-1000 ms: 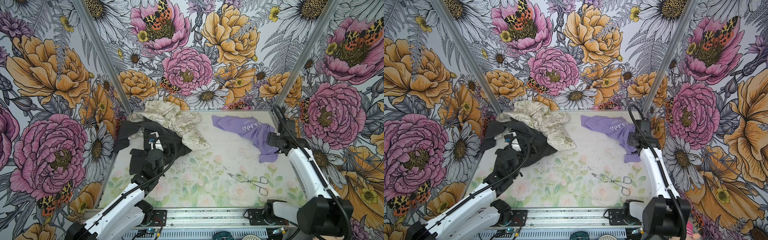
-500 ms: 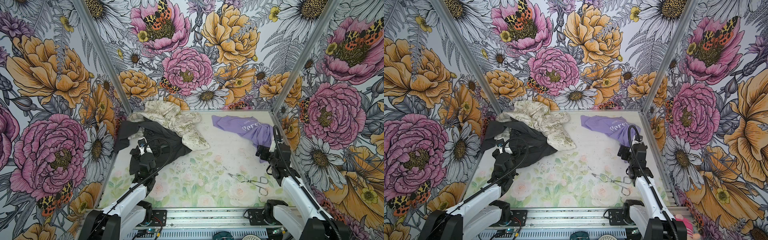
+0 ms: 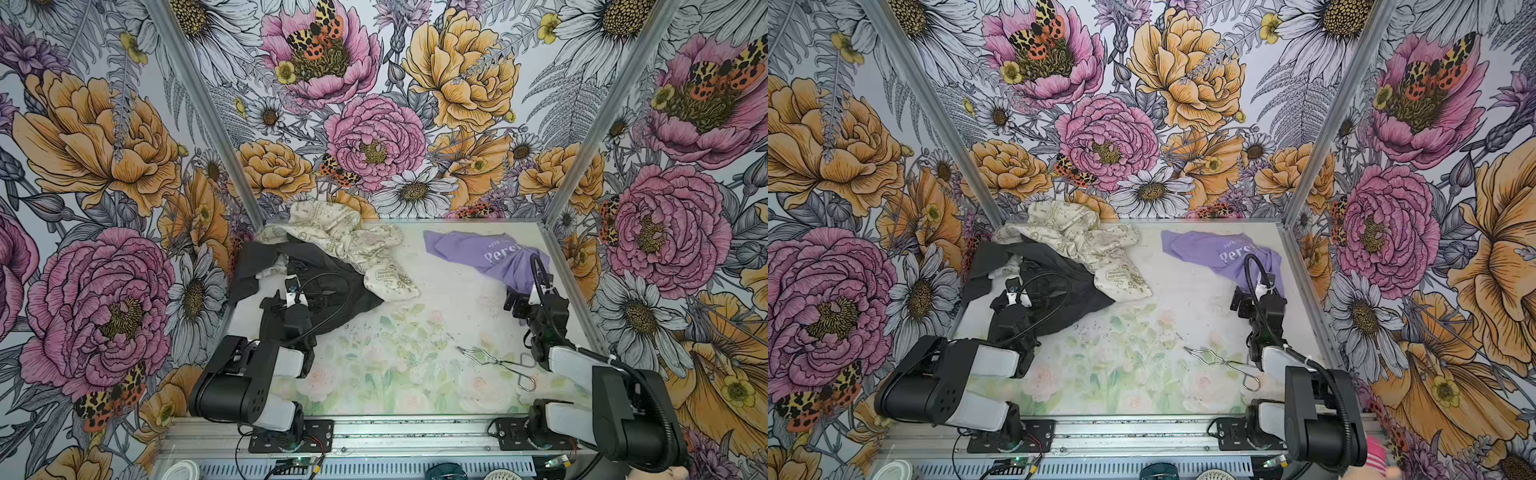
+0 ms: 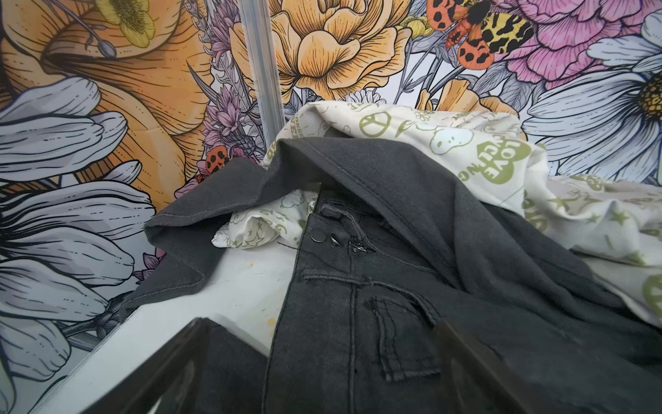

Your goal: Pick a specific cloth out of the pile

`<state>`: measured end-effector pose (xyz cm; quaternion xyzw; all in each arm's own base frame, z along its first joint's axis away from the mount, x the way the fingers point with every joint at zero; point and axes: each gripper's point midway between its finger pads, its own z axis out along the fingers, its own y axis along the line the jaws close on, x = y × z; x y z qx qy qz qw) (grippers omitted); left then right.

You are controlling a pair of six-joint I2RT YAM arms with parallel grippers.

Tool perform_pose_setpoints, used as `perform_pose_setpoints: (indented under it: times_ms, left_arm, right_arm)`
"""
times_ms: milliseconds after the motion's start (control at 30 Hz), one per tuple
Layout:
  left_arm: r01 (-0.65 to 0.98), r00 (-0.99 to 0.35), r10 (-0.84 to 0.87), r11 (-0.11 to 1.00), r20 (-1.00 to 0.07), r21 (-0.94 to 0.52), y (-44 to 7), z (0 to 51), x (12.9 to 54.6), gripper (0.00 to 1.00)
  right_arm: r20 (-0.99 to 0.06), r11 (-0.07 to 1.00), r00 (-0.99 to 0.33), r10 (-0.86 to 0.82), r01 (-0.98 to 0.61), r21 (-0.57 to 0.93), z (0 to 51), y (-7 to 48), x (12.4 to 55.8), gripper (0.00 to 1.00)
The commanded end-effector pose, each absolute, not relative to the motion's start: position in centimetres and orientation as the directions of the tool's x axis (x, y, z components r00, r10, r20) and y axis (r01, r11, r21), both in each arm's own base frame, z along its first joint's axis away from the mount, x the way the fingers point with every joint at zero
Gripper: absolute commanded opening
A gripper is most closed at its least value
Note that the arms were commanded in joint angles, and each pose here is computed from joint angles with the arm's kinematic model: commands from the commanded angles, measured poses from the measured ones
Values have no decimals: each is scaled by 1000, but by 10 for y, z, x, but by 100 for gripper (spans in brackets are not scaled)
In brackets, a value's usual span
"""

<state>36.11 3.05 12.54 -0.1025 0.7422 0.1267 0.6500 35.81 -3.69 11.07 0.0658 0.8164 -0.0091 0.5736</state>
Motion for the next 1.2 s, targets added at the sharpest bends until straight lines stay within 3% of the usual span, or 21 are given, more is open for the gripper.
perform_pose_setpoints:
  times_ms: [0, 267, 333, 533, 1167]
  left_arm:
    - [-256, -28, 3, 967, -1000, 10, 22, 151, 371, 99]
    - [-253, -76, 10, 967, -997, 29, 22, 140, 384, 99]
    - [-258, -107, 0, 966, -994, 27, 24, 138, 389, 99]
    - [-266, -143, -36, 964, -989, 3, 32, 133, 397, 99]
    - [-258, -142, -33, 966, -989, 5, 31, 134, 397, 99]
  right_arm:
    - [-974, 997, -222, 52, 61, 40, 142, -30, 377, 100]
    - [-985, 997, -158, 71, 8, 70, 125, -23, 389, 100]
    - [-975, 995, -204, 86, 70, 73, 118, -32, 391, 100]
    - [-968, 997, -243, 66, 43, 57, 114, -26, 399, 99]
    - [-969, 997, -238, 64, 66, 50, 115, -27, 399, 100]
